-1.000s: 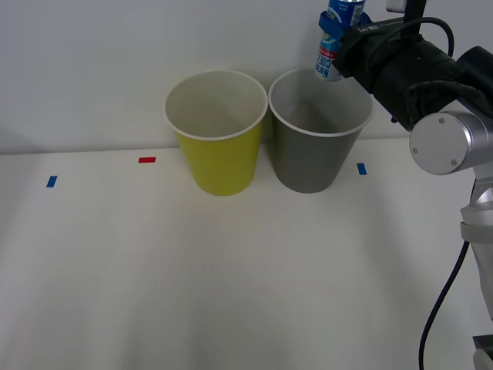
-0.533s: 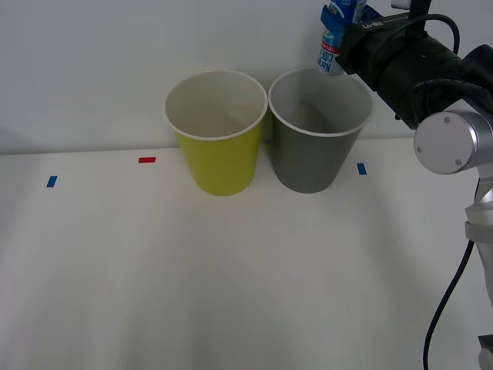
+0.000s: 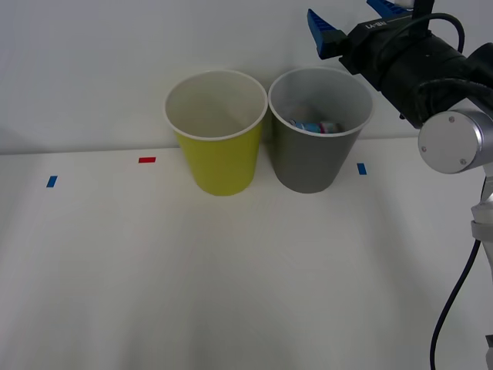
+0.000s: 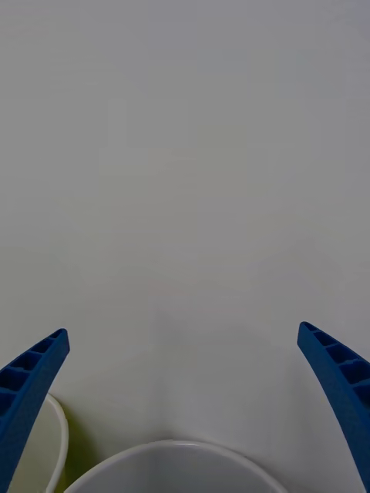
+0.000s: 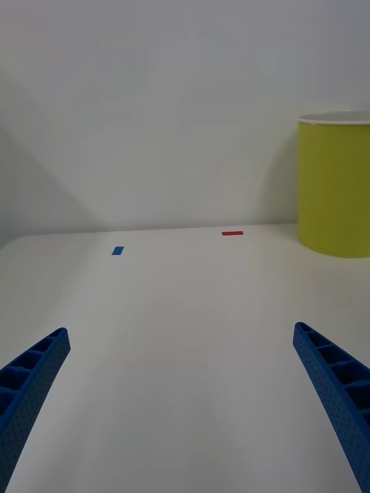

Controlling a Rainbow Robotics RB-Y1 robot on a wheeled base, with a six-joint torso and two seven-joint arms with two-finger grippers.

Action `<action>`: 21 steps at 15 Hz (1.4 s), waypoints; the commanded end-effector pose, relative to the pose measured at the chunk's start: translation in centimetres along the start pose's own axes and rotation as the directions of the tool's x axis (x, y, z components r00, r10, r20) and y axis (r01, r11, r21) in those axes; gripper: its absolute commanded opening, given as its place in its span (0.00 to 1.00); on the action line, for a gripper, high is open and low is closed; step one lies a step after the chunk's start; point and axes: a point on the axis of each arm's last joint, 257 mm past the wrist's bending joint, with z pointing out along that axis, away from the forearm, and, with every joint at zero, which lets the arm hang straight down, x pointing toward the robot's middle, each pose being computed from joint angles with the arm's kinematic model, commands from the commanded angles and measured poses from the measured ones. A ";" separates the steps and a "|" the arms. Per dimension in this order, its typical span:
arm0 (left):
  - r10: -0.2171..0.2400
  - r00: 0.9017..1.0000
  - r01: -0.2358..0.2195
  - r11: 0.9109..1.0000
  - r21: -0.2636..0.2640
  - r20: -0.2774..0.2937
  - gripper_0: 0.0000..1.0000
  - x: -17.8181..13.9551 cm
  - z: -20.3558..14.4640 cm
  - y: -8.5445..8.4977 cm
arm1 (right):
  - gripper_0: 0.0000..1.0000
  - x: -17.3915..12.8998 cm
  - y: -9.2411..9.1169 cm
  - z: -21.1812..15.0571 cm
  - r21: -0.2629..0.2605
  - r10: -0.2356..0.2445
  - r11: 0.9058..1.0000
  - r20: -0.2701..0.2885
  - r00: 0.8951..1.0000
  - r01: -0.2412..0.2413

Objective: Put cans in the gray bin and PET bottles in the light green bin.

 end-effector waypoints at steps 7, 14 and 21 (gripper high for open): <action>0.000 1.000 0.000 1.000 0.000 0.000 1.00 0.0 0.0 0.0 | 1.00 -3.6 1.7 -5.1 -0.043 0.072 0.996 -0.091 0.993 -0.076; 0.000 1.000 0.000 1.000 0.000 0.000 1.00 0.0 0.0 0.0 | 1.00 -3.6 4.1 -13.0 -0.043 0.114 0.992 -0.097 0.989 -0.119; 0.000 1.000 0.000 1.000 0.000 0.000 1.00 0.0 0.0 0.0 | 1.00 3.7 0.4 -20.6 0.199 0.265 0.957 -0.299 0.917 -0.212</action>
